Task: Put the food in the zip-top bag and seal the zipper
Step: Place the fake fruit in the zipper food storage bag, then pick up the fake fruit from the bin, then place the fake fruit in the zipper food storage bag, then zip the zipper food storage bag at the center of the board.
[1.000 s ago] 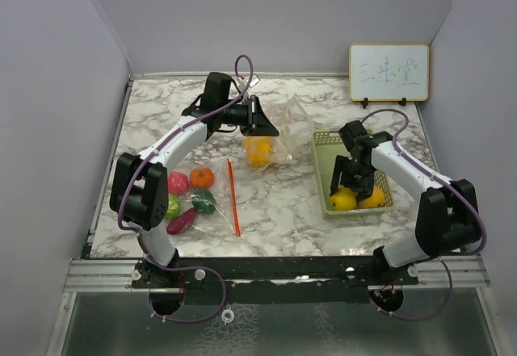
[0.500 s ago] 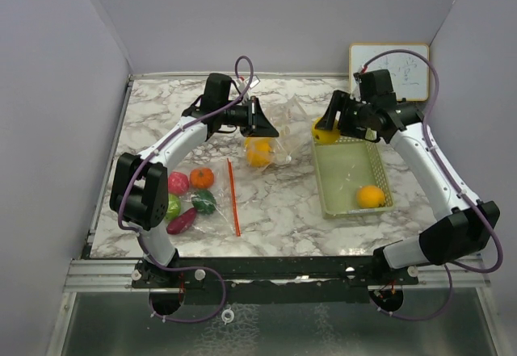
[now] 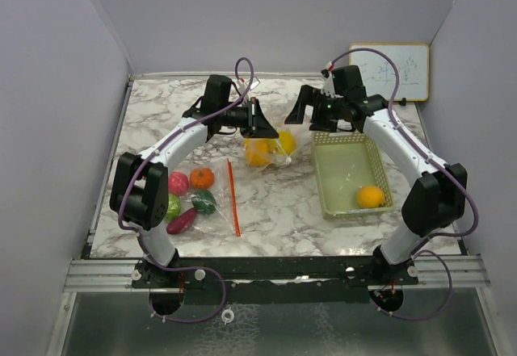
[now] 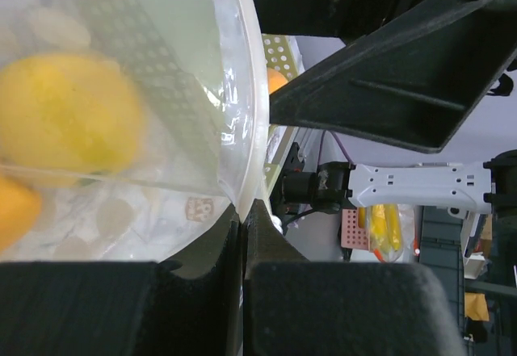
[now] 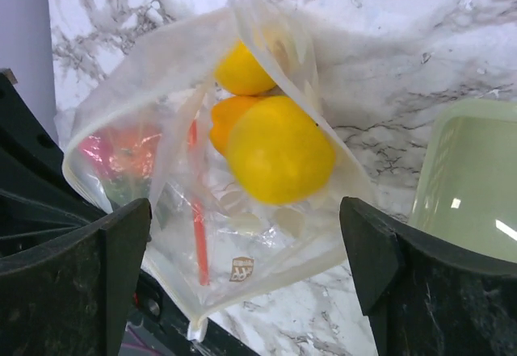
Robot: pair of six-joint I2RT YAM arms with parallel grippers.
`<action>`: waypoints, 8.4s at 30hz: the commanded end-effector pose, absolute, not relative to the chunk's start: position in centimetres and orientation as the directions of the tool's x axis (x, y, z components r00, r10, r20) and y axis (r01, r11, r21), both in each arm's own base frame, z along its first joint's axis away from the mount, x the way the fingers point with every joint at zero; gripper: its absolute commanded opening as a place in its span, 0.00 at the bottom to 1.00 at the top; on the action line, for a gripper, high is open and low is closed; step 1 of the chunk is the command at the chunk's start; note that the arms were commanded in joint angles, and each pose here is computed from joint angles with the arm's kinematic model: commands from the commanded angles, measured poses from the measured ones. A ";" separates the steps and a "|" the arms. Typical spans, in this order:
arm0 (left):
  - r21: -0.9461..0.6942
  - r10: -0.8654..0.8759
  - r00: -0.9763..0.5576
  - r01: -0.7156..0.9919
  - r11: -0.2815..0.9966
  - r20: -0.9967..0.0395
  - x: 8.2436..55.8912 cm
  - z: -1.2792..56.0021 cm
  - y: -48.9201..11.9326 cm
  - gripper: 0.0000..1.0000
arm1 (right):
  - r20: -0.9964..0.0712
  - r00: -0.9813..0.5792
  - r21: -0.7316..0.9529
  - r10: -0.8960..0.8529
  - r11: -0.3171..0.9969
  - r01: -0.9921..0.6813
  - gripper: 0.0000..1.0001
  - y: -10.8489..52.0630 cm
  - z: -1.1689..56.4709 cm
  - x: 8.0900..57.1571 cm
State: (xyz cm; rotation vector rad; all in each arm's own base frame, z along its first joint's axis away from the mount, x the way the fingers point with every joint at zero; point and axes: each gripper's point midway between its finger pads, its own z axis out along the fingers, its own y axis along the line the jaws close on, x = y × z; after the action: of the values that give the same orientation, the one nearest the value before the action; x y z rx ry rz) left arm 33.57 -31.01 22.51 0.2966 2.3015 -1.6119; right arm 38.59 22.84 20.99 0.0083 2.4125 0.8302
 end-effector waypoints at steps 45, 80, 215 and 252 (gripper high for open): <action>-0.886 0.001 -0.917 0.385 0.258 -0.398 33.6 23.1 -31.0 0.00 | -0.285 -0.860 -0.136 0.424 0.870 0.474 0.42 0.7 6.6 25.1; -0.861 -0.035 -0.895 0.416 0.291 -0.444 33.7 24.8 -30.5 0.00 | -0.724 -0.682 0.452 0.105 0.819 -0.354 0.99 23.7 25.3 40.0; -0.176 0.072 -0.220 0.904 0.389 -0.973 28.0 29.0 -21.9 0.70 | -0.904 -0.387 0.328 -0.183 0.285 -0.901 0.02 33.7 29.3 29.9; -0.304 0.044 -0.319 0.930 0.209 -0.947 28.2 26.2 -26.8 0.00 | -0.907 -0.366 0.324 -0.210 0.211 -0.922 0.02 34.3 29.2 29.4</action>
State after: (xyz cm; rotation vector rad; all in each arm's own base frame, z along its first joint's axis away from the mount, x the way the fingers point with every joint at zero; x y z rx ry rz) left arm 28.61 -26.31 26.12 0.9004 1.6162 -1.2105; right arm 29.09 33.88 28.05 -1.0399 1.7810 1.2010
